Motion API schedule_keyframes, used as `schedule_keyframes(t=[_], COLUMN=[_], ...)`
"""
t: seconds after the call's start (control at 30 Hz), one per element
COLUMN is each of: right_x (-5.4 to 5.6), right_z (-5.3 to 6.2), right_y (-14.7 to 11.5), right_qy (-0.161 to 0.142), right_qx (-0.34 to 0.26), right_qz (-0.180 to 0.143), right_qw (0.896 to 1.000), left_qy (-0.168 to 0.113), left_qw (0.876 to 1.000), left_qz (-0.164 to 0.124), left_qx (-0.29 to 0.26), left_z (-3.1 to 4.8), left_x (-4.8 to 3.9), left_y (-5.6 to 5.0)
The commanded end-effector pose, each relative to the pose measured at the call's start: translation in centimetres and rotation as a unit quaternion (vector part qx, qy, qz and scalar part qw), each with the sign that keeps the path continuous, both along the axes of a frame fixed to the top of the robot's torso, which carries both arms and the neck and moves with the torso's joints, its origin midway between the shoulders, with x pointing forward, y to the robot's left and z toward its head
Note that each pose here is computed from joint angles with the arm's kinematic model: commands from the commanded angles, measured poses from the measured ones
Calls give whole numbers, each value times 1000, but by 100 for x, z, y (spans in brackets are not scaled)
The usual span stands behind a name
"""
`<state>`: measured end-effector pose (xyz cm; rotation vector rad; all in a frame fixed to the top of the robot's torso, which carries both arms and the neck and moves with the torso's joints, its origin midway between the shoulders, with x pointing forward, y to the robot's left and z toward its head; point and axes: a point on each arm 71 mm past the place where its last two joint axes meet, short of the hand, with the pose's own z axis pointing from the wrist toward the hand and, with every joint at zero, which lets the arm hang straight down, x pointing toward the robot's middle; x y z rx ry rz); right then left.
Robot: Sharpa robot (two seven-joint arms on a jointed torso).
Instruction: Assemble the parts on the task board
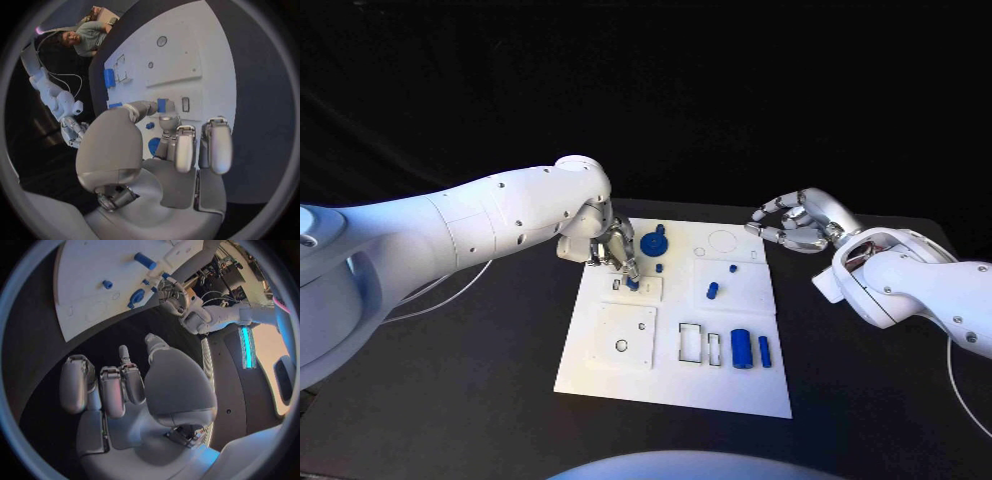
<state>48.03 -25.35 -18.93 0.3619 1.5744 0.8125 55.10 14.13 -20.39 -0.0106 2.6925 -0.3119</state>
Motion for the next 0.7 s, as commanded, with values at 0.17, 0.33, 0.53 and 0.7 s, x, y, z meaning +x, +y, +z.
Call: schedule_keyframes(t=[0.17,0.33,0.53,0.7], right_x=[-8,-9,-9,-9], right_z=[-5,-5,-5,-4], right_y=[24,28,31,33], right_qy=[0,0,0,0], right_qx=[-4,-3,-3,-3], right_qz=[8,9,10,10], right_qw=[1000,1000,1000,1000], left_qy=[-3,-2,-7,-11], left_qw=[1000,1000,1000,1000], left_qz=[-1,0,2,4], left_qx=[6,7,10,11], left_z=[-31,-49,-66,-72], left_x=[-2,-6,-3,1], left_y=[-14,-12,-6,2])
